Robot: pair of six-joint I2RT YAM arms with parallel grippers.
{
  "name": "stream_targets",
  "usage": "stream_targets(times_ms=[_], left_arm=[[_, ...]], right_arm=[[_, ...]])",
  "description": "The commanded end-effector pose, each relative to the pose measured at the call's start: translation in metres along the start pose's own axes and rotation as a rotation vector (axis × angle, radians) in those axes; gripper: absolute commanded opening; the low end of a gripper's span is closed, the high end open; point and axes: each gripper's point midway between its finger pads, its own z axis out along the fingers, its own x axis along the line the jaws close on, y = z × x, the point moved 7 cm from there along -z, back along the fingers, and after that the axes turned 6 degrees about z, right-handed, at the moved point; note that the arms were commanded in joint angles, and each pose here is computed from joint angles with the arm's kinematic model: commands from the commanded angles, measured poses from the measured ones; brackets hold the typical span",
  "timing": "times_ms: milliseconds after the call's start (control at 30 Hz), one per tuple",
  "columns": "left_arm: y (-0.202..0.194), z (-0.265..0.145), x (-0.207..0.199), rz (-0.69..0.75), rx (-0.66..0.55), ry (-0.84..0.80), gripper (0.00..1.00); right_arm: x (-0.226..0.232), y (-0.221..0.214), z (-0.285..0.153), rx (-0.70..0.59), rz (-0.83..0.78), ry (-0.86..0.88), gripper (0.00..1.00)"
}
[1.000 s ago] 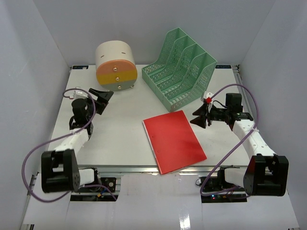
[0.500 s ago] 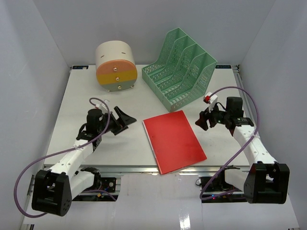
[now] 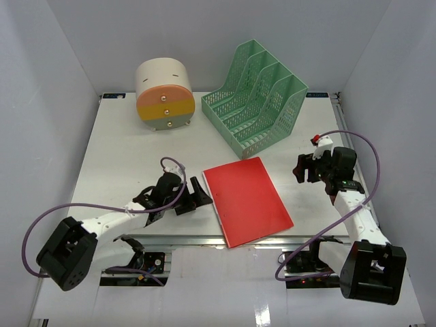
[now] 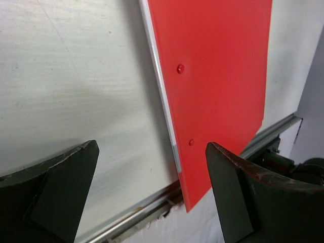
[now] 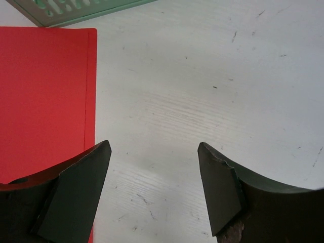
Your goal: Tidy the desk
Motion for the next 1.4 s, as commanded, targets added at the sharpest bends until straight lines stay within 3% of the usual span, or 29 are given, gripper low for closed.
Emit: stream_targets(times_ms=[0, 333, 533, 733, 900, 1100, 1367], left_arm=[[0.008, 0.017, -0.006, -0.041, -0.093, -0.006, 0.98], [-0.003, 0.044, -0.014, -0.138, -0.122, -0.09, 0.89], [-0.018, 0.062, -0.01, -0.205, -0.068, -0.094, 0.71], [-0.032, 0.06, 0.001, -0.245, -0.066, -0.073, 0.43], [-0.032, 0.056, -0.001, -0.237, -0.078, -0.086, 0.27], [-0.026, 0.048, -0.013, -0.227, -0.096, -0.163, 0.14], [-0.023, 0.039, -0.023, -0.27, -0.091, -0.214, 0.14]], right_arm=[[0.004, 0.0, 0.002, -0.041, -0.036, 0.085, 0.75], [0.01, -0.016, 0.019, 0.065, -0.056, 0.186, 0.69], [0.02, -0.016, 0.019, 0.061, -0.096, 0.235, 0.67], [0.034, -0.014, 0.016, 0.048, -0.14, 0.286, 0.65], [0.057, -0.015, 0.012, 0.048, -0.258, 0.387, 0.64], [0.115, -0.038, -0.014, 0.087, -0.711, 0.915, 0.67], [0.153, -0.059, -0.03, 0.03, -1.107, 1.033, 0.87]])
